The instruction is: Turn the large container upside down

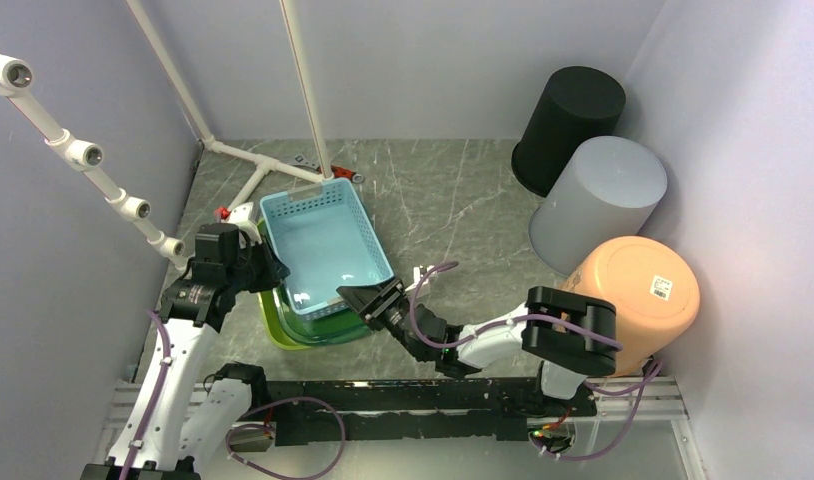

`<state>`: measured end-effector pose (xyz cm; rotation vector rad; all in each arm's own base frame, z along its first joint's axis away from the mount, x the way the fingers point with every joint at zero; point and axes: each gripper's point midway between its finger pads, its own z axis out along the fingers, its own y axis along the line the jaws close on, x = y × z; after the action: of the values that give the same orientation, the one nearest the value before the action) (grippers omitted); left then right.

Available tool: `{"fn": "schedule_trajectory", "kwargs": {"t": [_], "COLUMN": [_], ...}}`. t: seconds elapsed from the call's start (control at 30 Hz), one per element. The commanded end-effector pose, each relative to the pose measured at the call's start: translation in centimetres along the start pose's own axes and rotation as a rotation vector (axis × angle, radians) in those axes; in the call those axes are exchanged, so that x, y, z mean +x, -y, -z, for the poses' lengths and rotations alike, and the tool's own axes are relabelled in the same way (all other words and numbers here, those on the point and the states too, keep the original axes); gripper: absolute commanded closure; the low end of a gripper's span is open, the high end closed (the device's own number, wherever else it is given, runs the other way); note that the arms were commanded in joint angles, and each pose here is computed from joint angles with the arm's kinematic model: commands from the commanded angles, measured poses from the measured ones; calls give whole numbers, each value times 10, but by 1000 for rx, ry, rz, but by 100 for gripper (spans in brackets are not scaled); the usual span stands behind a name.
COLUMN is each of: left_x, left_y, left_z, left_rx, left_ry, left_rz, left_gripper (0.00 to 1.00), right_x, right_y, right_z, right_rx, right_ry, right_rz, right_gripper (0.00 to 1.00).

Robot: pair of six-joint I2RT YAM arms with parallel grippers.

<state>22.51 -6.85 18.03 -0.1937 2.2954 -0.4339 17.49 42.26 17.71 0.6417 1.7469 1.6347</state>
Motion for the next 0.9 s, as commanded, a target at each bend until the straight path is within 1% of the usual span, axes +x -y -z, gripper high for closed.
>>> {"fn": "schedule_trajectory", "kwargs": {"t": [0.0, 0.2, 0.43, 0.63, 0.7, 0.77, 0.87], "left_x": [-10, -11, -11, -10, -10, -10, -11], "left_y": [16, 20, 26, 26, 24, 22, 21], "left_z": [4, 7, 11, 8, 6, 6, 7], "left_rx": [85, 111, 145, 146, 133, 120, 116], "left_ry": [41, 50, 66, 48, 43, 43, 48], "left_rz": [-49, -57, -69, -66, -60, -54, -52], "left_gripper": [83, 83, 83, 82, 79, 73, 69], "right_x": [-21, -26, -35, -31, -30, -30, -32], "right_y": [-47, -59, -63, -70, -72, -72, -72], "right_z": [4, 8, 13, 10, 10, 11, 14], "right_rx": [-126, -127, -104, -101, -101, -101, -100], "right_ry": [85, 101, 125, 109, 103, 99, 105], "right_rz": [-13, 39, 67, 102, 107, 113, 116], "right_gripper": [55, 60, 59, 65, 66, 75, 83]}}
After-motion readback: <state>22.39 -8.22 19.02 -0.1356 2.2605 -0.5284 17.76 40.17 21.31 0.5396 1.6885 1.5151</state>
